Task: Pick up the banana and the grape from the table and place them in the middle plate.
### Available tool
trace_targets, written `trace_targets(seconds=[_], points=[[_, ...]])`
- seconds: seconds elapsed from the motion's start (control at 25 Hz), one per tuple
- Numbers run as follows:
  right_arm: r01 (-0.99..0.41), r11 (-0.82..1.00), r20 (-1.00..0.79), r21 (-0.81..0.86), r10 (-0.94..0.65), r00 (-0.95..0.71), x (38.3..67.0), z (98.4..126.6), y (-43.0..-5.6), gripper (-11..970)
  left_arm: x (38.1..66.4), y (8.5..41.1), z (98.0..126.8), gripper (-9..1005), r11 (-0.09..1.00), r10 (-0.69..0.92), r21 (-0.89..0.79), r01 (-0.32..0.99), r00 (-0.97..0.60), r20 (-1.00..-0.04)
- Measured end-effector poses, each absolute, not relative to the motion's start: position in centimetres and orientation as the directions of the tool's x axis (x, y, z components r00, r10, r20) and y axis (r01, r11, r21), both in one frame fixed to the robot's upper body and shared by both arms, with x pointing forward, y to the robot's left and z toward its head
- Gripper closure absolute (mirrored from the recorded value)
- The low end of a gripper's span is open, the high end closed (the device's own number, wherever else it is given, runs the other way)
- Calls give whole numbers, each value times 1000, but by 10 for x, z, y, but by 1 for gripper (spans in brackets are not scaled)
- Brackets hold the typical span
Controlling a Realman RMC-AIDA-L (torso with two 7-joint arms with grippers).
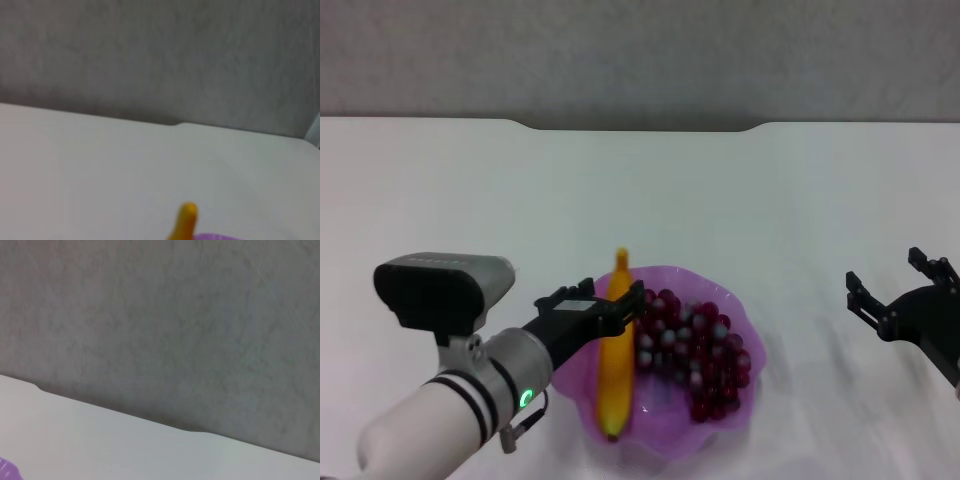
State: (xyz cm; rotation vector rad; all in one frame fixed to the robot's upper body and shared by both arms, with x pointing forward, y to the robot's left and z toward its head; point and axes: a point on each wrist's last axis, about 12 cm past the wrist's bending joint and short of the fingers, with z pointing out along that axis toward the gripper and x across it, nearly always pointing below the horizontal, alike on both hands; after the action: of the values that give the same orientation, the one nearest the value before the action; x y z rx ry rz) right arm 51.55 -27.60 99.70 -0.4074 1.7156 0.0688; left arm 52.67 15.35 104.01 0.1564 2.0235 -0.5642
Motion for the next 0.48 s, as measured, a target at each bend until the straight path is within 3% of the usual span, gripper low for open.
trace_targets(seconds=[0.2,0.48], points=[[-300,937,-967,-179,-224,-123,515,998,-277,65,525,174,1044,270,917,-102,-245,315,-409,-907],[-301,937,-968,-176,-220,-118,516,999,-275,65,516,224,1041,274,975,-112,-153,163,-234,-966]])
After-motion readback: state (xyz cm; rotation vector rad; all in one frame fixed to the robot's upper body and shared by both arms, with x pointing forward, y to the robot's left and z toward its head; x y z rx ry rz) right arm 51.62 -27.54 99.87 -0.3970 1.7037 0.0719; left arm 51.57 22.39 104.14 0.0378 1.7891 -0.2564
